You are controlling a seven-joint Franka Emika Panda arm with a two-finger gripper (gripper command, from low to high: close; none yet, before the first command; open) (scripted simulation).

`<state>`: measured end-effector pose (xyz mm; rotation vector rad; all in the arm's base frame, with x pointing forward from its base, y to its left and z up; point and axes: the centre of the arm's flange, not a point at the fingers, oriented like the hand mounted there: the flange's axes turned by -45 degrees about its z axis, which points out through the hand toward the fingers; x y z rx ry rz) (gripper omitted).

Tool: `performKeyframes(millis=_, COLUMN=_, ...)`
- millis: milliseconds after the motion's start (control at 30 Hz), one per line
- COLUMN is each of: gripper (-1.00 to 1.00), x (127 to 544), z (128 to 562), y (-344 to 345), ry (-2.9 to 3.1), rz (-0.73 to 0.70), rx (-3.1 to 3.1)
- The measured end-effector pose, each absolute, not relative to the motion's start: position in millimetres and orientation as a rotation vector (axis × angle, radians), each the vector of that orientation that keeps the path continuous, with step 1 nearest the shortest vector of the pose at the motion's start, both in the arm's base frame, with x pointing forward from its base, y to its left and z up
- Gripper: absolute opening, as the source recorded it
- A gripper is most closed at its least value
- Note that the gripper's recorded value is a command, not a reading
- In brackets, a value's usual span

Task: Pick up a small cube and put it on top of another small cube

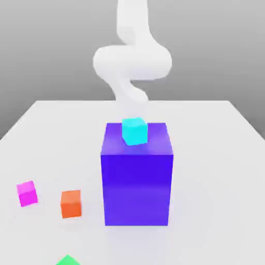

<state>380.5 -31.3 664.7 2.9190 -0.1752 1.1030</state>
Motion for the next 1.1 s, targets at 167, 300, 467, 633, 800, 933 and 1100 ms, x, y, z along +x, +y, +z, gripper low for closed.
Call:
performKeyframes(millis=167, gripper=0.00, x=423, z=562, y=-107, ry=-0.495, rz=0.852, rx=2.932)
performKeyframes(millis=300, gripper=0.00, x=427, z=476, y=-170, ry=-0.744, rz=0.661, rx=2.918)
performKeyframes(millis=467, gripper=0.00, x=399, z=369, y=-239, ry=-1.058, rz=0.423, rx=2.870)
performKeyframes(millis=633, gripper=0.00, x=335, z=267, y=-294, ry=-1.395, rz=0.187, rx=2.773)
performKeyframes(millis=800, gripper=0.00, x=284, z=184, y=-307, ry=-1.603, rz=0.012, rx=2.700)
performKeyframes(millis=933, gripper=0.00, x=281, z=140, y=-308, ry=-1.613, rz=0.001, rx=2.695)
performKeyframes(millis=1100, gripper=-1.00, x=280, z=131, y=-307, ry=-1.614, rz=0.000, rx=2.694)
